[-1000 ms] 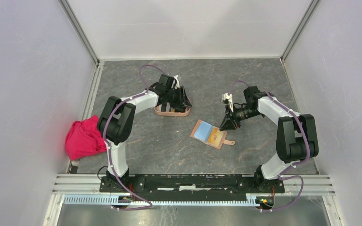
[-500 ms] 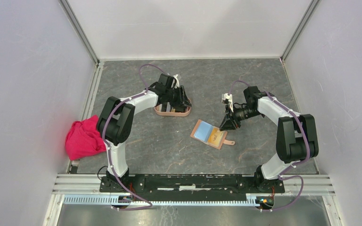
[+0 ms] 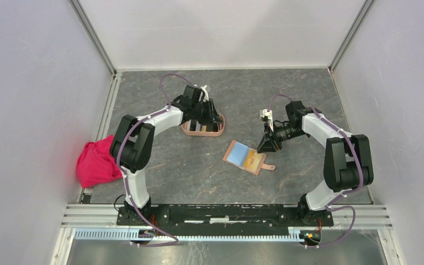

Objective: Put the credit cards into the card holder
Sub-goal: Pick up the credit card from the storage box.

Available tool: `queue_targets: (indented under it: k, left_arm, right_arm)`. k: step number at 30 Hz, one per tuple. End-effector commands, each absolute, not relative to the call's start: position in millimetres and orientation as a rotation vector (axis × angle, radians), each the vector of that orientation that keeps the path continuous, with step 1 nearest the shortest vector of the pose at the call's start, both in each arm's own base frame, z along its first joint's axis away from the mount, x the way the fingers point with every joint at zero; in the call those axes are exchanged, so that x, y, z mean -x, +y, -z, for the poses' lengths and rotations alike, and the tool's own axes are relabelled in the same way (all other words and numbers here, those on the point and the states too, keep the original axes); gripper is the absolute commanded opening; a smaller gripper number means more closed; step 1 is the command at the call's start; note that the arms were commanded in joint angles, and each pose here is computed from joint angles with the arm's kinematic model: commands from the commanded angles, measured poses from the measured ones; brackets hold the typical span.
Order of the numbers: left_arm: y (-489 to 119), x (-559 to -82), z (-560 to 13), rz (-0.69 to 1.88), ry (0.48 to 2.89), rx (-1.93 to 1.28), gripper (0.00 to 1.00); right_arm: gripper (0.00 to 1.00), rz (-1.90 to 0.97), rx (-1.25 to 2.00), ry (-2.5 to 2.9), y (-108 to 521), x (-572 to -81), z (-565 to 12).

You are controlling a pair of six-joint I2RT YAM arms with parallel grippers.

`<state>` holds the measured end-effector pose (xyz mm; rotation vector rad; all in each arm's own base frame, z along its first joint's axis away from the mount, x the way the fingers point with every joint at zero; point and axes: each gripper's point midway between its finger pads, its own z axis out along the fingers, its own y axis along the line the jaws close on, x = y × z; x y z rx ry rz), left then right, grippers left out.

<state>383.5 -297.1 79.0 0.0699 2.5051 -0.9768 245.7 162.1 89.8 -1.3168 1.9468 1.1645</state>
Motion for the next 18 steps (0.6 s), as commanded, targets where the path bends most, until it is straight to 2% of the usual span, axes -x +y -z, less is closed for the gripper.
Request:
queue_targets:
  k: [1, 10, 18]
  left_arm:
    - [-298, -387, -108, 1.026, 2.41, -0.112, 0.3]
    - [-294, -387, -107, 1.03, 2.407, -0.107, 0.16]
    - [-274, -392, -111, 0.921, 2.391, -0.091, 0.13]
  right_arm:
    - [0.25, -1.16, 1.333, 1.878, 166, -247, -105]
    - [0.25, -1.159, 1.331, 1.878, 165, -247, -105]
    - [0.26, -1.158, 1.333, 1.878, 165, -247, -104]
